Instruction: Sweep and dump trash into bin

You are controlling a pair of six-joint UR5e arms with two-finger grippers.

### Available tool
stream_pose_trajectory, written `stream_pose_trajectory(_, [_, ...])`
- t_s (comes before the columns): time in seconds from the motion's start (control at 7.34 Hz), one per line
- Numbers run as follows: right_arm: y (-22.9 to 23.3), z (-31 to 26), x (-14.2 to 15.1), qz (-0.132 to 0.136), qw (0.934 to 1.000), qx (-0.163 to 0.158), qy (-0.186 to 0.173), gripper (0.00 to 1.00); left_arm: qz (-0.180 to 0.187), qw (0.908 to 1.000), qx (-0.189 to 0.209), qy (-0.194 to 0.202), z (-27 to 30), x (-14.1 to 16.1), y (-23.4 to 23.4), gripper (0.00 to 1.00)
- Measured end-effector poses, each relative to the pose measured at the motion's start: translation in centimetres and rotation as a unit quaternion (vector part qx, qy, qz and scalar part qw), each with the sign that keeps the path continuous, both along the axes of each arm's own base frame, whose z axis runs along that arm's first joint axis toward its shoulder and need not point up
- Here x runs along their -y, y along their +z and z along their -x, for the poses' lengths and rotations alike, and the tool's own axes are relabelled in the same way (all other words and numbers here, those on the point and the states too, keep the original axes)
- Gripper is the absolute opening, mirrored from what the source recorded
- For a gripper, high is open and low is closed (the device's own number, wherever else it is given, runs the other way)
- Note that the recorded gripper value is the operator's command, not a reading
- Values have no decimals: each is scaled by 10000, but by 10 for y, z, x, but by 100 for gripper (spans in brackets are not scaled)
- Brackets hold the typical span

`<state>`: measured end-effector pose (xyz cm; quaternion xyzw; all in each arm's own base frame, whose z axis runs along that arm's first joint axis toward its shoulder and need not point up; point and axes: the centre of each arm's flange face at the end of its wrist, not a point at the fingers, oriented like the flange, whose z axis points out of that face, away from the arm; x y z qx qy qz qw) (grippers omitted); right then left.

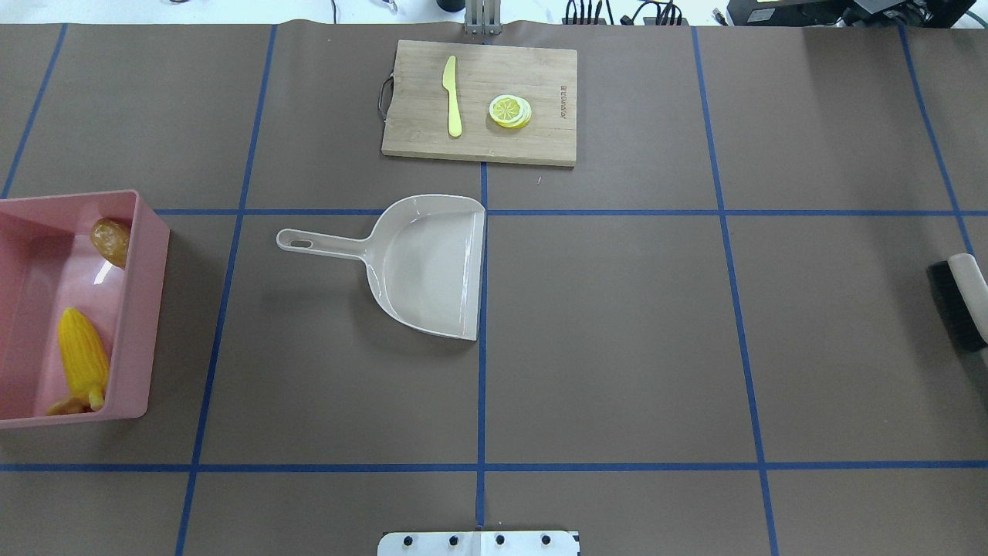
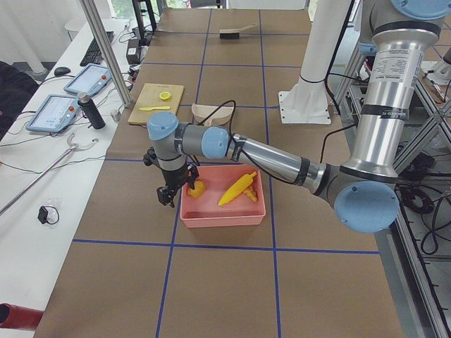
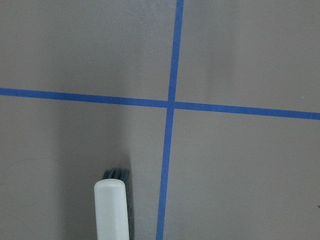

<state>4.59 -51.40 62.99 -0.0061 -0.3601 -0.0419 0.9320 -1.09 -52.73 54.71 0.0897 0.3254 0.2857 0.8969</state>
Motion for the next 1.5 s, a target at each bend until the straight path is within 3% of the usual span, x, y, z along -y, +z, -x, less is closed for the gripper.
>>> stream_pose_trajectory(0.27, [0,0,0,3,10000,-5,1,100,765,9923,-14,-978,59,-48,41,99])
stream_pose_trajectory(0.54, [0,0,0,-10,10000,-5,-1,100,1330,9767,-427,-1632,84,-78,60,99])
stream_pose_trajectory(0.95, [-1,0,0,-23,10000,-9,-3,100,1657,9651,-771,-1875,94,-105,80,99])
stream_pose_trajectory(1.5, [-2,0,0,-25,10000,-8,-4,100,1546,9672,-751,-1869,95,-99,70,99])
